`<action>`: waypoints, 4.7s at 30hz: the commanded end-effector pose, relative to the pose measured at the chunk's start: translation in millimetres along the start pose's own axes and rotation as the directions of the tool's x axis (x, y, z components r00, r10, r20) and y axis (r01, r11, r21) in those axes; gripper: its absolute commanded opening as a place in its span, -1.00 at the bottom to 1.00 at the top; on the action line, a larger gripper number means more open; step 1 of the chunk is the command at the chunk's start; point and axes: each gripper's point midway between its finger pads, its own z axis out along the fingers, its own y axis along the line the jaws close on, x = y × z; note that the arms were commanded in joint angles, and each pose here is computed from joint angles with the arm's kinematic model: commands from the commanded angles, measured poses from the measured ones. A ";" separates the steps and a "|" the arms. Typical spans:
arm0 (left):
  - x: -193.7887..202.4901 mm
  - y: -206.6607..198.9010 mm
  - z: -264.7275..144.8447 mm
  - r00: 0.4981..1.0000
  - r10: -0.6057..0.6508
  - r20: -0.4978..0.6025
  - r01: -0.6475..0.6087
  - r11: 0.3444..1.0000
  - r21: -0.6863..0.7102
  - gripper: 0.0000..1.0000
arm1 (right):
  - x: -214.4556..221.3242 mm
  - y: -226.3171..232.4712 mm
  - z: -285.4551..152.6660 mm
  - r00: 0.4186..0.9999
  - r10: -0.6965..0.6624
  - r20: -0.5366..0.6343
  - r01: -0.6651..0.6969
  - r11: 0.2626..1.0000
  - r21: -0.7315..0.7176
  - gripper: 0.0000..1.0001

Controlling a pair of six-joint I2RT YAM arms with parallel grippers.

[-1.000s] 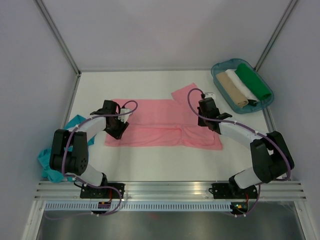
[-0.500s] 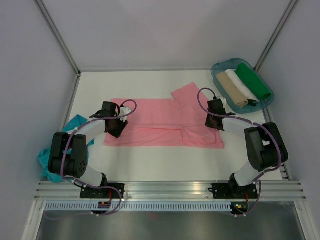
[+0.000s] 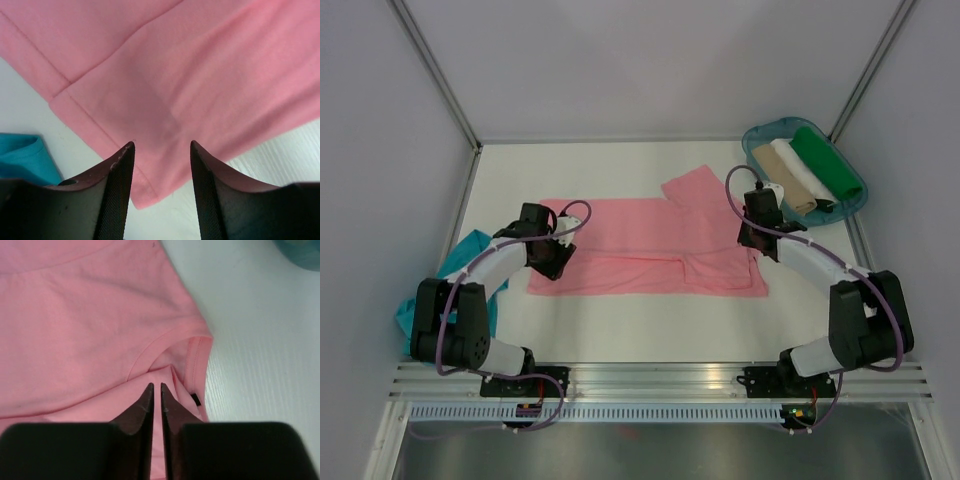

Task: Roll the t-shirts
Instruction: Fold the tshirt

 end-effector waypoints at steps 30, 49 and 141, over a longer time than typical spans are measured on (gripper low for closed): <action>53.7 -18.1 -7.4 0.974 0.228 0.001 -0.228 0.973 -0.027 -0.95 | 108.2 -67.6 -52.7 0.930 0.329 -0.166 -0.294 0.934 0.202 -0.63; 102.3 -58.1 -69.9 0.952 0.289 -0.104 -0.272 0.950 0.152 -0.38 | 101.5 -75.4 -111.1 0.898 0.427 -0.106 -0.405 0.896 0.179 0.17; -45.4 79.0 -25.5 0.972 0.027 0.234 -0.028 1.000 0.002 -0.95 | -25.1 15.6 -70.1 0.996 -0.073 0.040 0.080 0.980 -0.182 -0.99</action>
